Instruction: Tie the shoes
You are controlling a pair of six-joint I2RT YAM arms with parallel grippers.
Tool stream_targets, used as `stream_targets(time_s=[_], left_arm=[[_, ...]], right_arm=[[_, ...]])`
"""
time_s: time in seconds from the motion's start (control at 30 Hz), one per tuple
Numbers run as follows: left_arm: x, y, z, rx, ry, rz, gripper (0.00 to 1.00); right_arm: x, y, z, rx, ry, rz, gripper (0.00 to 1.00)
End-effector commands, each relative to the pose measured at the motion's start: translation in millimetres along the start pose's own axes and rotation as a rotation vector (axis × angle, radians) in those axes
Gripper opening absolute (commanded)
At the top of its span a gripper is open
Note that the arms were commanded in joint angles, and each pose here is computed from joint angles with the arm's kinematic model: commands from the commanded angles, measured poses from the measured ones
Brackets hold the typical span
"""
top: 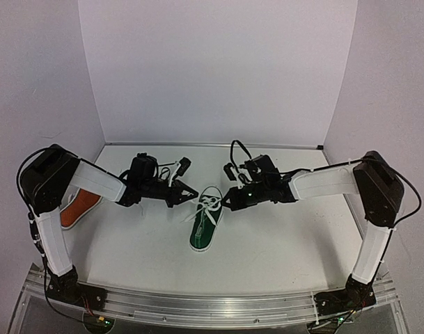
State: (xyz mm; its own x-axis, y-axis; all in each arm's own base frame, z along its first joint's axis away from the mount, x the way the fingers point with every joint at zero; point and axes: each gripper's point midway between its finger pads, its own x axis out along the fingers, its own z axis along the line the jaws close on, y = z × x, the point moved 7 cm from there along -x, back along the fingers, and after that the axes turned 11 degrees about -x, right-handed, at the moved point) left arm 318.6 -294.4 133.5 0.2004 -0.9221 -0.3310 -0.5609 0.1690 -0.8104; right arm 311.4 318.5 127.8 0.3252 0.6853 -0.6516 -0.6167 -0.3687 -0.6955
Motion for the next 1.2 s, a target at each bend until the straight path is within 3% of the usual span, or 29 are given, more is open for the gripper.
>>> stream_targets(time_s=[0.0,0.37,0.57,1.17], left_arm=[[-2.0,-29.0,-46.9,0.211,0.092,-0.041,0.00],[12.7,-5.3,-84.8,0.387,0.241,0.125,0.00],[29.0,6.4,-88.6,0.434,0.235,0.207,0.00],[70.1,26.0,-88.8,0.477,0.251,0.305,0.00]], right_arm=[[11.0,-27.8,1.3,-0.012,-0.042,-0.044,0.00],[34.2,-49.2,7.1,-0.067,-0.150,-0.060,0.00],[45.2,-64.0,13.2,-0.095,-0.228,-0.081,0.00],[61.0,-73.2,20.4,-0.122,-0.347,-0.083,0.00]])
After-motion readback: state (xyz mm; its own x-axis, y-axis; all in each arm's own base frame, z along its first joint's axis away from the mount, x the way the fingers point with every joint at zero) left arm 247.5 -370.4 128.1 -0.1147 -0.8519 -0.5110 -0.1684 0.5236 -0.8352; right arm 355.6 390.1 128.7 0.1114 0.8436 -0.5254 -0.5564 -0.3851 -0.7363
